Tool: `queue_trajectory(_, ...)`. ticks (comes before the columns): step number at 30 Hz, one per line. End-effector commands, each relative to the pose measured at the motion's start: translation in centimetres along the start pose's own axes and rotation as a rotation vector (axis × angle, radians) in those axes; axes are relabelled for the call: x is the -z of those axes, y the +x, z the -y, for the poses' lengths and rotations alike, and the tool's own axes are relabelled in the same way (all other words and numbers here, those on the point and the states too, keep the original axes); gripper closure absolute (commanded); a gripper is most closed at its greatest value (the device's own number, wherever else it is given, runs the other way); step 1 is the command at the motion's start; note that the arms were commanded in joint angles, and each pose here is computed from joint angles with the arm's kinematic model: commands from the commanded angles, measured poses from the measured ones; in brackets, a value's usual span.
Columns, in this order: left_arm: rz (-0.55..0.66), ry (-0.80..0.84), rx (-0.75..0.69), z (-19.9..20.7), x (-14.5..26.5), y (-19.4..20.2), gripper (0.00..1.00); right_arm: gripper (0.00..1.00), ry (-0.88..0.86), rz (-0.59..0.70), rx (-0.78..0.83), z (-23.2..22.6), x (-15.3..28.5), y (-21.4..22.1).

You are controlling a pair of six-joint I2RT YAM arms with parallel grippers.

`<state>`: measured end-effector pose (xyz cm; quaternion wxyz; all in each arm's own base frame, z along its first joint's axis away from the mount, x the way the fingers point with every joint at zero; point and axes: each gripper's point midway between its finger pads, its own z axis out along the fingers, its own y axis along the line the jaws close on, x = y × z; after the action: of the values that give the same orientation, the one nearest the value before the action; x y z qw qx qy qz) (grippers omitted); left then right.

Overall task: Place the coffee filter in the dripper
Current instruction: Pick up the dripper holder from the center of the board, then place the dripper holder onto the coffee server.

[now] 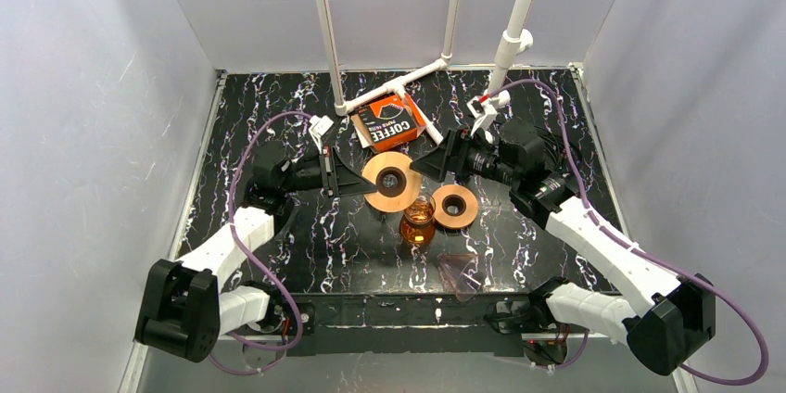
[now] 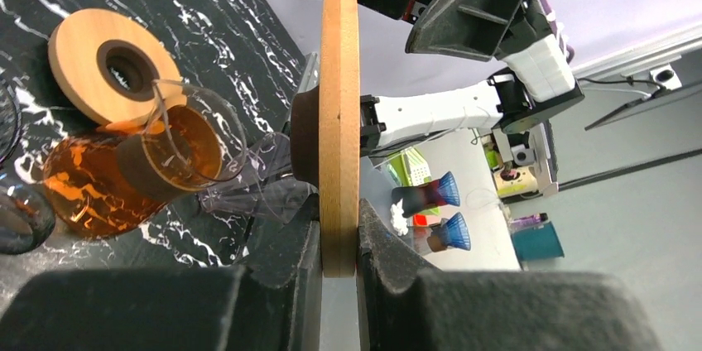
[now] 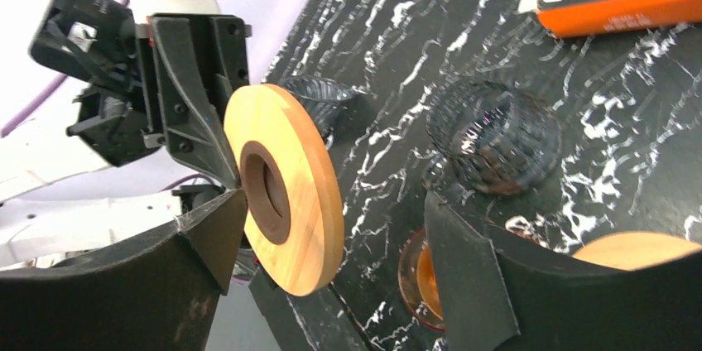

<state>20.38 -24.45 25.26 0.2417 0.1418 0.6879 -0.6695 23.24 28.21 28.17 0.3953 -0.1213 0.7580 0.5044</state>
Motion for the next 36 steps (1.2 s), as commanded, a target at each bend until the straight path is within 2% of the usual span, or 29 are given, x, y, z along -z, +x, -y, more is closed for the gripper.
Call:
queue_trajectory(1,-0.004,-0.041,0.02,-0.5,0.6,0.2,1.0,0.09,0.099,0.006,0.026,1.5,0.5,-0.4)
queue_trajectory(4,-0.011,-0.072,0.069,-1.6,0.6,0.3,1.0,0.02,0.158,-0.008,0.03,2.6,0.9,-0.1)
queue_trajectory(11,0.02,-0.16,0.189,-2.7,0.8,-0.4,1.0,0.02,0.247,0.01,-0.061,3.8,1.0,-0.5)
queue_trajectory(15,0.041,-0.259,0.207,-2.7,1.3,-0.9,1.0,0.02,0.287,0.02,-0.087,3.6,1.3,-1.5)
queue_trajectory(21,0.028,-0.575,0.099,-3.2,4.5,-1.1,1.0,0.02,0.378,0.038,-0.062,4.2,3.2,-2.0)
queue_trajectory(28,0.06,-0.59,-0.035,-1.2,5.7,-1.2,1.0,0.02,0.386,-0.016,-0.072,4.9,3.0,-0.6)
queue_trajectory(32,0.046,-0.627,0.005,-0.3,6.5,-0.3,1.0,0.02,0.356,-0.129,-0.113,4.4,2.7,1.4)
queue_trajectory(36,0.071,-0.631,-0.005,0.5,6.9,-0.2,1.0,0.02,0.339,-0.131,-0.14,3.8,3.1,1.6)
